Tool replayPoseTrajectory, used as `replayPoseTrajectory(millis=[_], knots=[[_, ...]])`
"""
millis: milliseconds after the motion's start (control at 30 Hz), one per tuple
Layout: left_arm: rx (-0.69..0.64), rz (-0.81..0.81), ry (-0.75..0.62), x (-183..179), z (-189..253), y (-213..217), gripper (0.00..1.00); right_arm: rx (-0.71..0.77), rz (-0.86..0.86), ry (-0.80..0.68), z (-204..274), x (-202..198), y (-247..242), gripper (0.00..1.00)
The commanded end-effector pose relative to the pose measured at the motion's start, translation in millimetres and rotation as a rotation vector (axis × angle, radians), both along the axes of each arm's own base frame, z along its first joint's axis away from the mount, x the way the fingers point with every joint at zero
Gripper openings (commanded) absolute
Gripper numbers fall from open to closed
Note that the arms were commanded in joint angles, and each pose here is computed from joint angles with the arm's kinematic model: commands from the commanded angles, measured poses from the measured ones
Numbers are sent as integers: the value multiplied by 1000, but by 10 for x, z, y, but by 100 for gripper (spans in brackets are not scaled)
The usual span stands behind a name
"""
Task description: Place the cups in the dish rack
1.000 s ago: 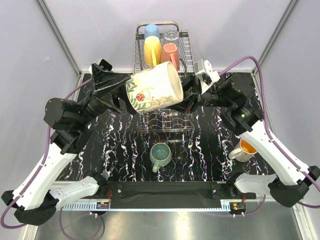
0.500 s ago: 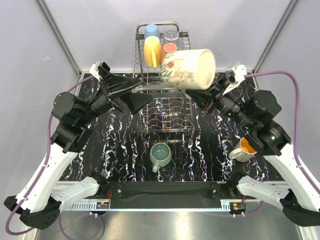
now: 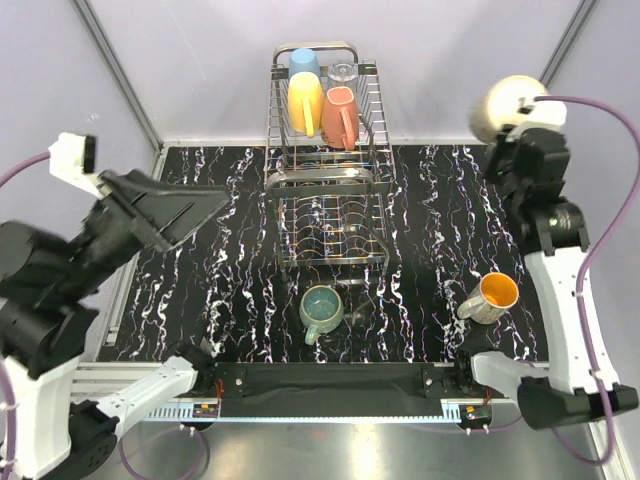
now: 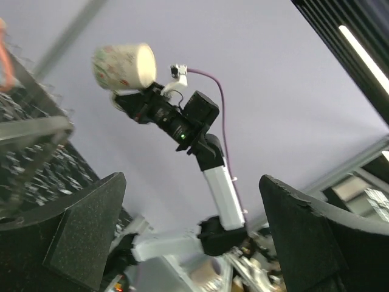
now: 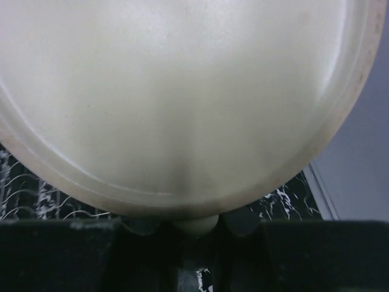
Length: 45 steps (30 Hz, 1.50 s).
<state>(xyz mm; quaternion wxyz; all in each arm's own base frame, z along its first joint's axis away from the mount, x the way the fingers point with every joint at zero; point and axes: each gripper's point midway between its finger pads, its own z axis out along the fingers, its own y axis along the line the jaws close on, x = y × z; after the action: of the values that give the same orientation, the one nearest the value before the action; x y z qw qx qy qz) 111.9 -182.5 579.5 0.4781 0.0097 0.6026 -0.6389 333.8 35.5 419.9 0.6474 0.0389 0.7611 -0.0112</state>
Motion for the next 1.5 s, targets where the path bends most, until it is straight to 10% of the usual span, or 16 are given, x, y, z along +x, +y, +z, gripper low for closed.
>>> replayPoseTrajectory(millis=[0,767,1467], knots=[[136,192,-58,116,-200,255,99,136,-45,-80,220,157,-335,0],[363,463,172,402,-1601,683,99,295,583,236,-1434,1473,1138,0],[415,432,256,471,-2051,595,94,139,648,264,-2151,1702,1994,0]])
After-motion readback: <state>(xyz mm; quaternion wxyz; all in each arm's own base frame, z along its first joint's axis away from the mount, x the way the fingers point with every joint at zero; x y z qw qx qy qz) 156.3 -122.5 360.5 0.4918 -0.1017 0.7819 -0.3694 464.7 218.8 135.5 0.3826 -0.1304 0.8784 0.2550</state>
